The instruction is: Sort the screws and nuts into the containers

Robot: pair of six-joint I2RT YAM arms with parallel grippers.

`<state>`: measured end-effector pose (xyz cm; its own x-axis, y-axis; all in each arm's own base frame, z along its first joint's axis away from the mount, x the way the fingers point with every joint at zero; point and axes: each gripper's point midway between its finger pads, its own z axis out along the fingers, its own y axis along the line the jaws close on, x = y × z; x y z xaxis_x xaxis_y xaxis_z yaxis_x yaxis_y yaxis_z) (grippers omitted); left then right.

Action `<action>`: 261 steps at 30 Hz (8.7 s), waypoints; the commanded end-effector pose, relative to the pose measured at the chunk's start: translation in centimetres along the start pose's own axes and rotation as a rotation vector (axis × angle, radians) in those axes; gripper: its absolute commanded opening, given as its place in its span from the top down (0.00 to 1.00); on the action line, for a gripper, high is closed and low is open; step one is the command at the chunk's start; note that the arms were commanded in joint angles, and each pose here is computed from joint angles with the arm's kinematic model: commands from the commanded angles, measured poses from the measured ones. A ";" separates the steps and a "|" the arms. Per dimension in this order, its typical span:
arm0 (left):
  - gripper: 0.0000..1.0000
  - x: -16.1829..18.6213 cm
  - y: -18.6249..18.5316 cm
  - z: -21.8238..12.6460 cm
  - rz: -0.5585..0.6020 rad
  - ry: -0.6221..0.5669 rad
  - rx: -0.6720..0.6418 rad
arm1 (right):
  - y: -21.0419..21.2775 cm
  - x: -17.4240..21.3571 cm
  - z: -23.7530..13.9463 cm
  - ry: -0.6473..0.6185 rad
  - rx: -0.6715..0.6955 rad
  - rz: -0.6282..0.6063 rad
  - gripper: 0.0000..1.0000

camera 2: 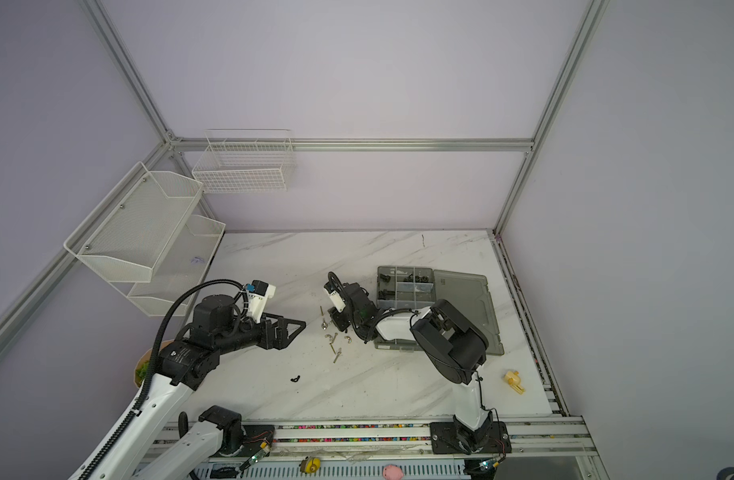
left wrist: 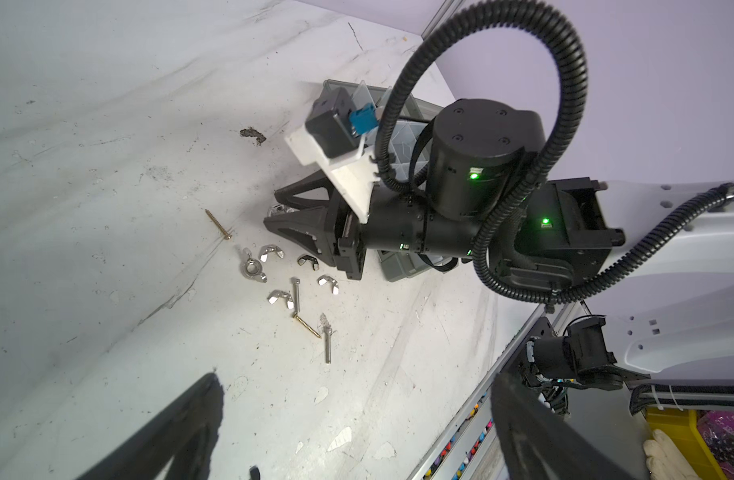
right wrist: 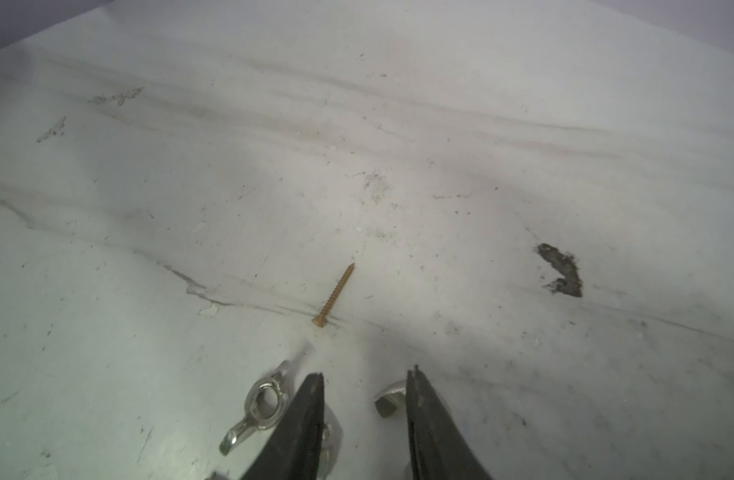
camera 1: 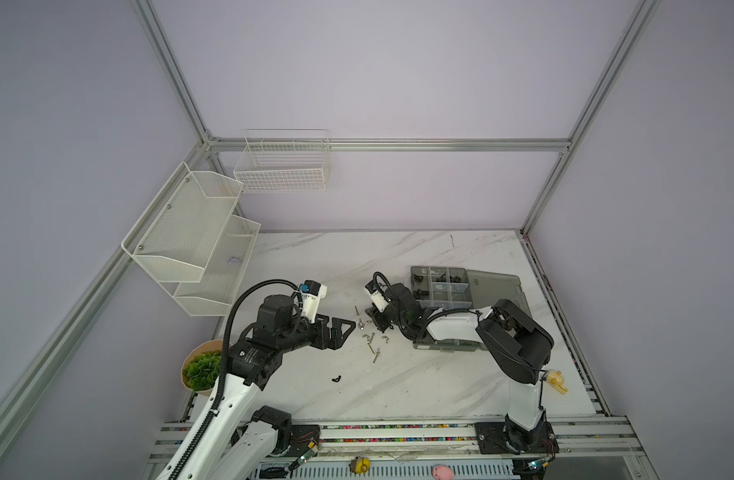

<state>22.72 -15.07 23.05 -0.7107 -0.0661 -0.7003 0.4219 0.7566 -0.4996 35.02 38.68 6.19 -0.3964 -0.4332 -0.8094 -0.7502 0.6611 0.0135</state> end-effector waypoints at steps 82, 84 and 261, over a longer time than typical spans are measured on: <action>0.00 0.6 0.2 0.0 0.007 -0.005 0.007 | -5.9 0.0 -1.6 0.095 0.109 0.136 0.67; 0.01 0.6 0.1 0.0 0.005 -0.006 0.008 | -5.6 -0.1 -1.7 0.093 0.092 0.134 0.67; 0.00 2.9 -1.7 1.2 0.059 0.090 0.035 | -7.5 4.4 -0.8 0.302 0.262 0.038 0.81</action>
<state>20.84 -17.39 22.17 -0.7267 0.0306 -0.6863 0.4838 0.7320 -0.4797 38.64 31.20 3.54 -0.5888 -0.5136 -0.6241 -0.5775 0.8076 -0.1197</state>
